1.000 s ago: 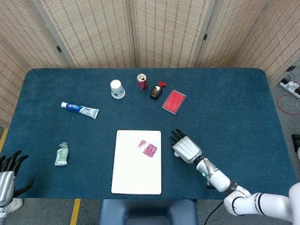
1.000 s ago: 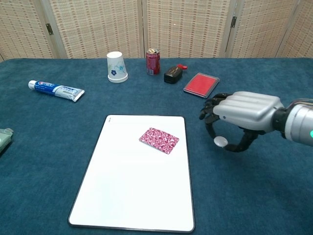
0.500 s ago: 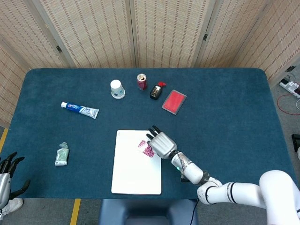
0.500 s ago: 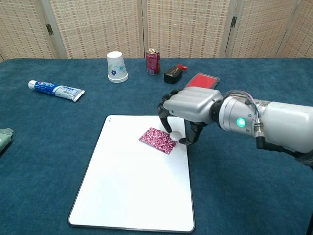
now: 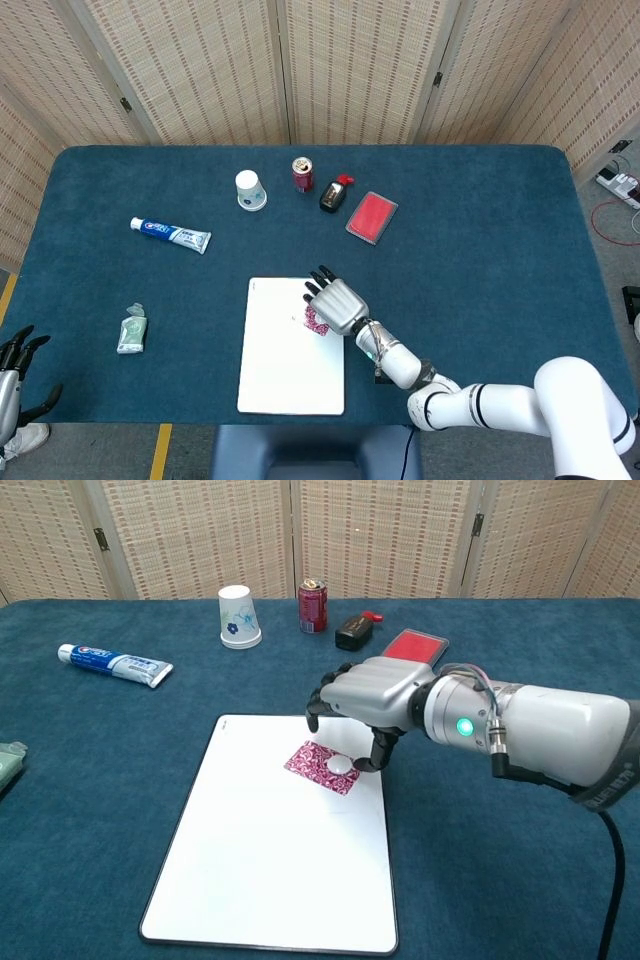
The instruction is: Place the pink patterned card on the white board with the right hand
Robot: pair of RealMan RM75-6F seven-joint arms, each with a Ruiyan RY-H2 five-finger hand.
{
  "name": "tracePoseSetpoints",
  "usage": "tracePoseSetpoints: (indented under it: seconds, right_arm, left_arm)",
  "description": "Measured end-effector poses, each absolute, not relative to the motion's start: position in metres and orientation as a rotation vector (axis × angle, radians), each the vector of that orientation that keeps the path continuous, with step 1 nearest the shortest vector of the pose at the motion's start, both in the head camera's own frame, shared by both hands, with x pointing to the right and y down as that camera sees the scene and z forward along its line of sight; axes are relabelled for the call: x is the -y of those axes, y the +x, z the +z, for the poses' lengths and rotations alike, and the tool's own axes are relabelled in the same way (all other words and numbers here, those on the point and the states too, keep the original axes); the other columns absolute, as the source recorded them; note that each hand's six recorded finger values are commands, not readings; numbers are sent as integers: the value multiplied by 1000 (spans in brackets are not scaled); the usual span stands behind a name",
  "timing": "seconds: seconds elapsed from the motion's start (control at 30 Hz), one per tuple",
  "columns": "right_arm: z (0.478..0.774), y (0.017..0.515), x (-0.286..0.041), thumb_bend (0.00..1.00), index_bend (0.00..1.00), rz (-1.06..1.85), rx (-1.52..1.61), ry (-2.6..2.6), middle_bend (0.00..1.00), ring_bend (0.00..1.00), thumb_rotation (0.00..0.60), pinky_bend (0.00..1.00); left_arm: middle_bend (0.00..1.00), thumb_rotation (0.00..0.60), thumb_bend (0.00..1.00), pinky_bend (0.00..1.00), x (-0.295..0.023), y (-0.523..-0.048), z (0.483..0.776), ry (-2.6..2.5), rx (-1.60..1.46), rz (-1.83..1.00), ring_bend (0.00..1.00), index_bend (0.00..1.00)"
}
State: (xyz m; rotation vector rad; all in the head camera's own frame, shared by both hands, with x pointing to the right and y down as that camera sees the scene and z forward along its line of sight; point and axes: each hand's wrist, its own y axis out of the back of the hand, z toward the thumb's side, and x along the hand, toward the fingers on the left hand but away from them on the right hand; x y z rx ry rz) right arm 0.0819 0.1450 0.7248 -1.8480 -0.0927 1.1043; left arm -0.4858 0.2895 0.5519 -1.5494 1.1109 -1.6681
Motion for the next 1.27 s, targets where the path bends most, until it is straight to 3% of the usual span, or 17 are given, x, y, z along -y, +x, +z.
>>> tracePoseSetpoints:
  seconds: [0.37, 0.63, 1.0, 1.27]
  right_arm:
    - [686, 134, -132, 365, 196, 1121, 221, -1804, 168, 89, 600, 0]
    - [630, 233, -133, 364, 196, 1205, 440, -1681, 174, 116, 600, 0]
    - [566, 374, -191, 363, 196, 1354, 855, -1578, 170, 110, 600, 0]
    - [553, 418, -224, 363, 196, 1413, 960, -1553, 170, 111, 600, 0]
  left_arm:
    - [121, 600, 343, 0, -283, -483, 551, -1553, -1117, -1642, 166, 217]
    - [121, 600, 343, 0, -272, -476, 551, -1547, -1119, -1597, 166, 216]
    - [120, 600, 343, 0, -263, -467, 557, -1568, -1106, -1572, 166, 216]
    - [121, 600, 343, 0, -259, -459, 559, -1577, -1101, -1549, 165, 214]
